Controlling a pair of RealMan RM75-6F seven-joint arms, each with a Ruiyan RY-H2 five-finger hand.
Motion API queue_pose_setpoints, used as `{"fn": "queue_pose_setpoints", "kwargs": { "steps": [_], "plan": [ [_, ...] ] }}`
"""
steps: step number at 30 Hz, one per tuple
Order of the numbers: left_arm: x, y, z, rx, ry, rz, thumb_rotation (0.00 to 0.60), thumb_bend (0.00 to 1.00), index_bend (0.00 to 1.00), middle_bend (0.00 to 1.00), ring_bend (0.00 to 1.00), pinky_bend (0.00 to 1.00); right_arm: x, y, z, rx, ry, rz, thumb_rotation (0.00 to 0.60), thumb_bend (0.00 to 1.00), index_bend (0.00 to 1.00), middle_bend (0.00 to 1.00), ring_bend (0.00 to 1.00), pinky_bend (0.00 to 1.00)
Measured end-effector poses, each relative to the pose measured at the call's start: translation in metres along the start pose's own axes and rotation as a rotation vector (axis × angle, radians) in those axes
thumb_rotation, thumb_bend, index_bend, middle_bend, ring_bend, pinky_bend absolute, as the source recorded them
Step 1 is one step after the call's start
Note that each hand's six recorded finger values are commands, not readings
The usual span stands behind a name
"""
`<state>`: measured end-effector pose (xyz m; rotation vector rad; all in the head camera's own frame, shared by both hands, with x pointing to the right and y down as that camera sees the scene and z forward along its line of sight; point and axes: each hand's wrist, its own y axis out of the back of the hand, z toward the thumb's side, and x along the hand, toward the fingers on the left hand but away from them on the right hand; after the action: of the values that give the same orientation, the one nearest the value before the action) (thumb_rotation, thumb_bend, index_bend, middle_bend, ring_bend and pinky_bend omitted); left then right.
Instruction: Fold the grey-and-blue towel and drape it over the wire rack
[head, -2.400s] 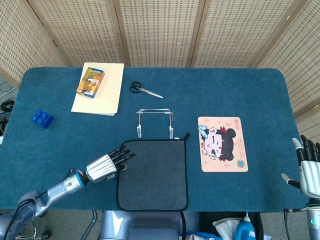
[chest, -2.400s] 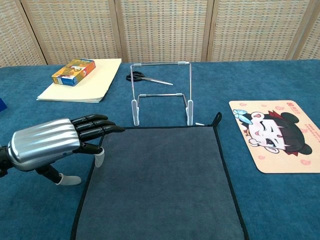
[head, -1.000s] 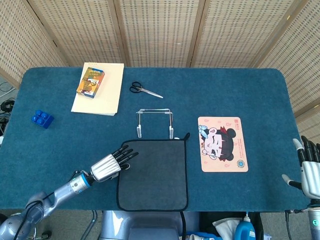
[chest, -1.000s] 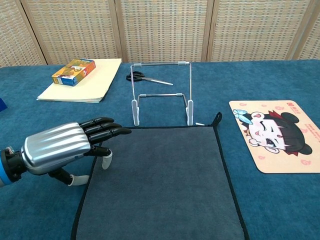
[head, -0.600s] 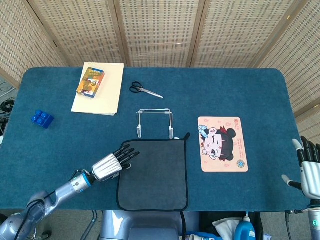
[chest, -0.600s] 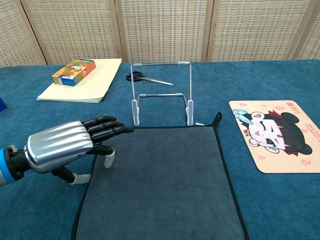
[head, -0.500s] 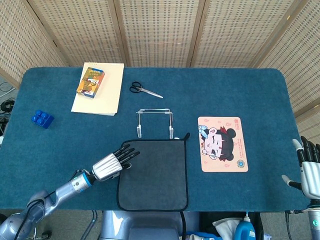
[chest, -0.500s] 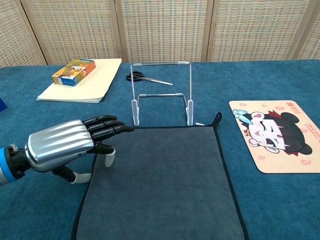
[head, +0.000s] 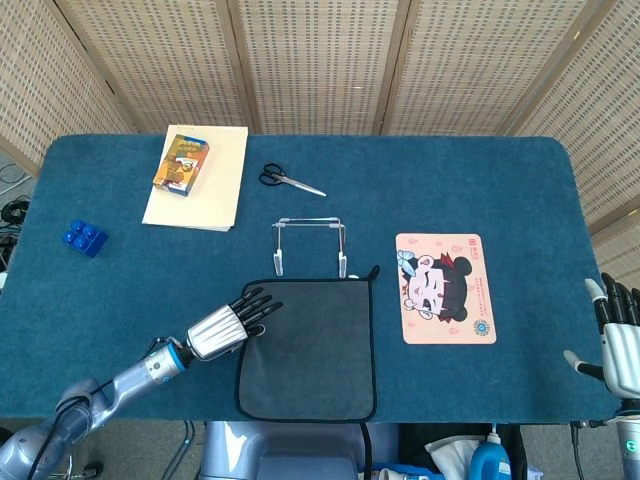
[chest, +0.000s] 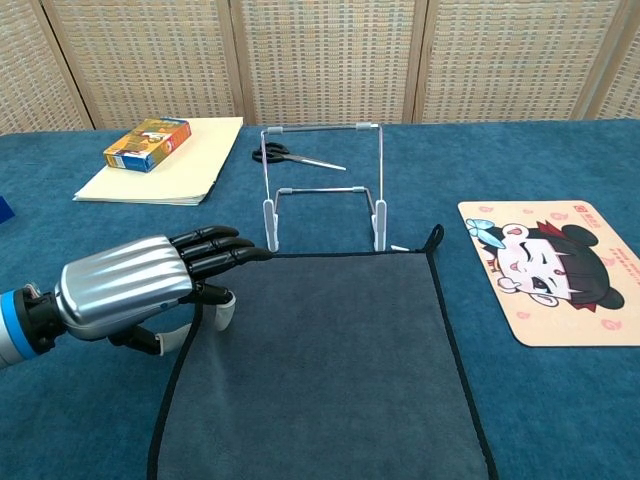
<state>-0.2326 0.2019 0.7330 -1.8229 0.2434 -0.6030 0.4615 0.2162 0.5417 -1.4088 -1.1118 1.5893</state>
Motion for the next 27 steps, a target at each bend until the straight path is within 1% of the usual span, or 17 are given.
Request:
{"fn": "queue_pose_setpoints", "kwargs": {
  "steps": [3, 10, 19, 24, 27],
  "plan": [
    [0.000, 0.000, 0.000, -0.001, 0.000, -0.001, 0.600, 0.52, 0.47, 0.00, 0.00, 0.00, 0.000, 0.000, 0.000, -0.002, 0.001, 0.000, 0.600, 0.00, 0.00, 0.00, 0.00, 0.00],
    [0.001, -0.001, 0.002, -0.001, 0.001, -0.001, 0.600, 0.52, 0.60, 0.00, 0.00, 0.00, 0.001, 0.001, 0.000, -0.003, 0.001, 0.002, 0.600, 0.00, 0.00, 0.00, 0.00, 0.00],
    [-0.001, 0.001, -0.002, -0.002, 0.013, 0.003, 0.600, 0.52, 0.70, 0.00, 0.00, 0.00, 0.001, 0.001, 0.000, -0.008, 0.003, 0.004, 0.600, 0.00, 0.00, 0.00, 0.00, 0.00],
    [-0.007, 0.002, -0.008, 0.004, 0.025, 0.000, 0.600, 0.52, 0.71, 0.00, 0.00, 0.00, 0.002, 0.001, 0.001, -0.009, 0.005, 0.006, 0.600, 0.00, 0.00, 0.00, 0.00, 0.00],
    [-0.016, 0.004, -0.015, 0.004, 0.040, -0.004, 0.600, 0.52, 0.71, 0.00, 0.00, 0.00, 0.002, 0.001, 0.000, -0.010, 0.004, 0.006, 0.600, 0.00, 0.00, 0.00, 0.00, 0.00]
  ]
}}
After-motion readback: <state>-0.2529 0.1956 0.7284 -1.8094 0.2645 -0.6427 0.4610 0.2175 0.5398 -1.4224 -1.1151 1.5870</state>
